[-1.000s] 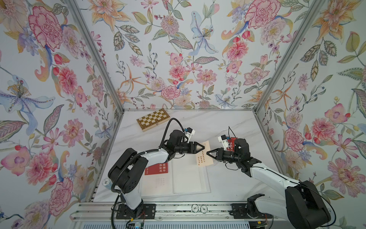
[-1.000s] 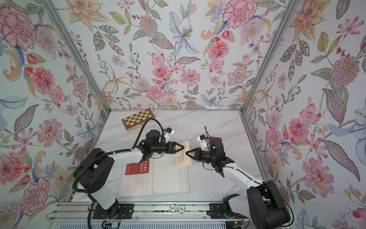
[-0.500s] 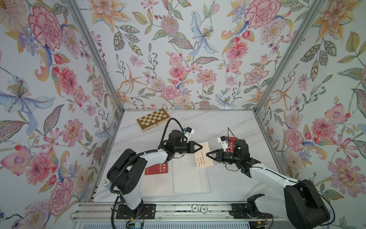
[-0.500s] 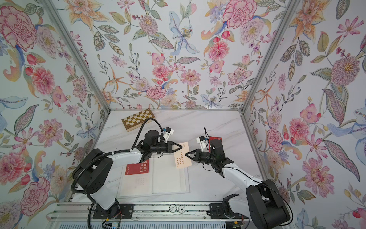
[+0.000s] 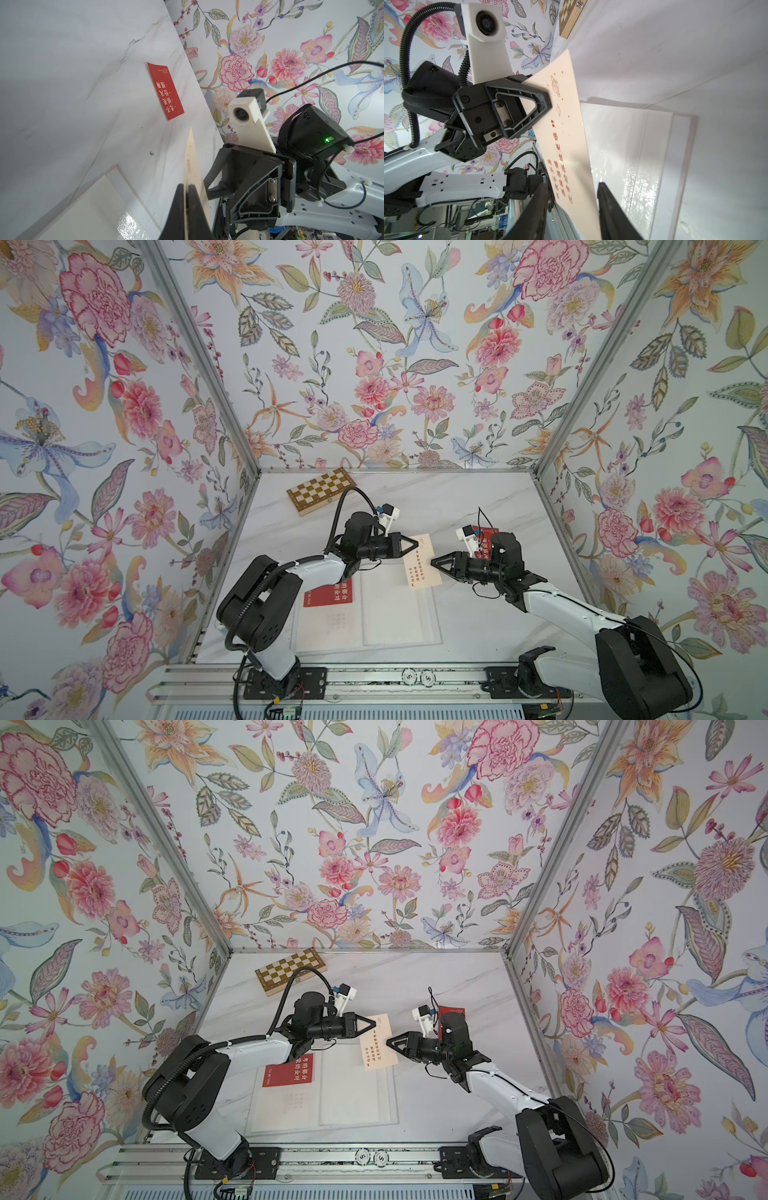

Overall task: Place the photos into the photo albums
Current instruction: Pick up the photo at the center of the board.

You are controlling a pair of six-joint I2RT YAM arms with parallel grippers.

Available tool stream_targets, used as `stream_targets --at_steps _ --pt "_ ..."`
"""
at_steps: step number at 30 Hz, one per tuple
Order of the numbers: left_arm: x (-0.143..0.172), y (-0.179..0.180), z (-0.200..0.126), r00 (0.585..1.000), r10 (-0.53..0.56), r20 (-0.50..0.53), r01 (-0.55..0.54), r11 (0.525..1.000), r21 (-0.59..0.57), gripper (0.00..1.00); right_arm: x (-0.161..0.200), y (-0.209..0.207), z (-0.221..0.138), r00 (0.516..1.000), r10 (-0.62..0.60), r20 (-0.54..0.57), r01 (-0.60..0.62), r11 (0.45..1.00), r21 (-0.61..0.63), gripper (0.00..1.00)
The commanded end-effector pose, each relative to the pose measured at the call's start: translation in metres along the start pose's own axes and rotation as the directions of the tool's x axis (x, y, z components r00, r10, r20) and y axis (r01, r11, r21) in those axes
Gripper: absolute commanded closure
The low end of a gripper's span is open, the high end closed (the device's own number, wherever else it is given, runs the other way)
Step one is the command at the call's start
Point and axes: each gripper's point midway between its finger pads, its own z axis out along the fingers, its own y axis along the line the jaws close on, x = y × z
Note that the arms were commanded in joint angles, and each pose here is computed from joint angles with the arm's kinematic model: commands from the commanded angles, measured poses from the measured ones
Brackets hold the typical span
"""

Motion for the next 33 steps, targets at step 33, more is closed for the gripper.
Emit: stream_targets --at_steps 33 --pt "-0.062 0.032 -0.075 0.896 -0.149 0.419 0.195 0.978 -0.068 1.0 0.006 0.04 0.086 0.969 0.117 0.218 -0.075 0.979 -0.19 0.51"
